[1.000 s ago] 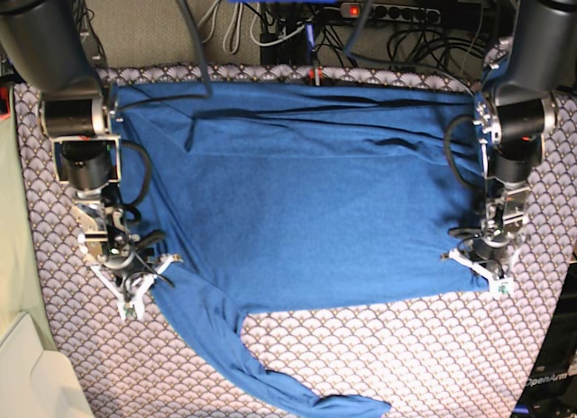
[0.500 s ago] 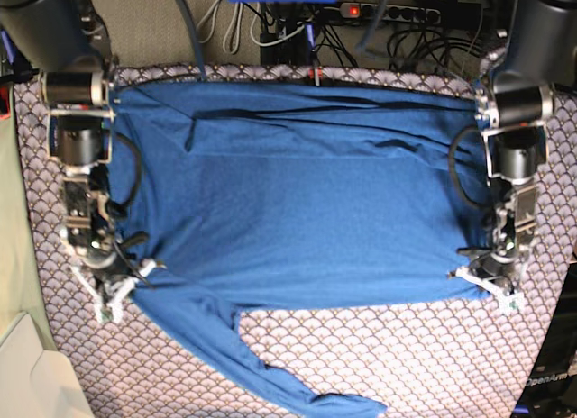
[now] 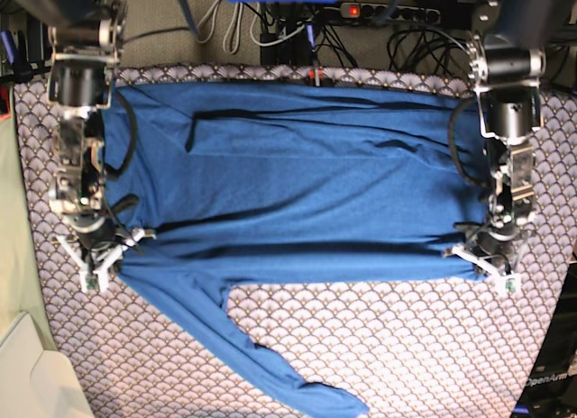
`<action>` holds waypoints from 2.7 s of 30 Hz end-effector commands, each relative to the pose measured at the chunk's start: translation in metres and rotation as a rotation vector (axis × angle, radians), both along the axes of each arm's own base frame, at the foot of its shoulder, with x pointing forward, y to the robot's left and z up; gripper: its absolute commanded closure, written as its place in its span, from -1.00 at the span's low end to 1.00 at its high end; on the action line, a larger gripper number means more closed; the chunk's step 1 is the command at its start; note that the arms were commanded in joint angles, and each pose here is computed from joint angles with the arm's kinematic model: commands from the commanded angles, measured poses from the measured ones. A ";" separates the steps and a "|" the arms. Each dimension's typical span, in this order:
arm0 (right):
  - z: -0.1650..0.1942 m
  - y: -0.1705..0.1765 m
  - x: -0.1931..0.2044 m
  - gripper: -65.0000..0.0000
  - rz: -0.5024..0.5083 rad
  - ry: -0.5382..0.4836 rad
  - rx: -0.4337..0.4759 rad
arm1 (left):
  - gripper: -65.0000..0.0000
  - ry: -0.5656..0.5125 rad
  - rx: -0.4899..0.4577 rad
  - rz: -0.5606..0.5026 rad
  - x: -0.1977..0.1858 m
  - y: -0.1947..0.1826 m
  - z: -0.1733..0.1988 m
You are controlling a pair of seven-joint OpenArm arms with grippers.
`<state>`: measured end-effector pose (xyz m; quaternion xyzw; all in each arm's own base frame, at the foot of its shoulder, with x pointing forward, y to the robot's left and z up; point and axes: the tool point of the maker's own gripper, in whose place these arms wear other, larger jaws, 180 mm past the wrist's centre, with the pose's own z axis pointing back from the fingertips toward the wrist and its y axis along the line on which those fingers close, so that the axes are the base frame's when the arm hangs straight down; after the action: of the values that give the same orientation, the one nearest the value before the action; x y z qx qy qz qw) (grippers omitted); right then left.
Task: Fold the T-shirt properly
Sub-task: 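Fold the held hem up over the shirt body toward the collar with both grippers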
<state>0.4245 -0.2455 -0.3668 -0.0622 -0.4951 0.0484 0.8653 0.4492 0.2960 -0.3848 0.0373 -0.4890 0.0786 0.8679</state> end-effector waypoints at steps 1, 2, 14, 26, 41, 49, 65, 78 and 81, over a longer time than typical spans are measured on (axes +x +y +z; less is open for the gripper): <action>0.028 -0.008 0.009 1.00 -0.004 -0.087 -0.020 | 0.98 -0.068 0.019 0.004 0.014 0.007 0.029; 0.030 -0.009 0.004 1.00 -0.007 -0.094 -0.021 | 0.98 -0.058 0.018 0.000 0.014 0.006 0.031; 0.046 0.007 -0.045 1.00 0.084 -0.074 -0.014 | 0.98 -0.055 -0.020 0.060 -0.024 0.014 0.050; 0.036 0.020 -0.095 1.00 0.114 -0.034 -0.044 | 0.98 -0.039 0.014 0.067 -0.066 0.013 0.067; 0.021 0.018 -0.141 1.00 0.166 0.045 -0.075 | 0.98 0.066 0.050 0.053 -0.118 0.010 0.043; 0.013 0.009 -0.157 1.00 0.175 0.087 -0.081 | 0.98 0.131 0.051 0.048 -0.138 0.009 0.026; 0.001 0.013 -0.170 1.00 0.175 0.127 -0.063 | 0.97 0.200 0.044 0.056 -0.145 0.010 0.014; -0.002 0.011 -0.172 0.32 0.166 0.146 -0.066 | -0.43 0.242 0.031 0.062 -0.153 0.012 0.000; -0.007 0.006 -0.175 -0.07 0.158 0.196 -0.080 | -0.62 0.231 0.037 0.060 -0.152 0.012 0.004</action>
<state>0.2412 -0.2374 -0.3861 -0.0490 -0.3865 0.1371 0.9107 0.2891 0.3016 -0.3955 0.0677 -0.3644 0.0945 0.9239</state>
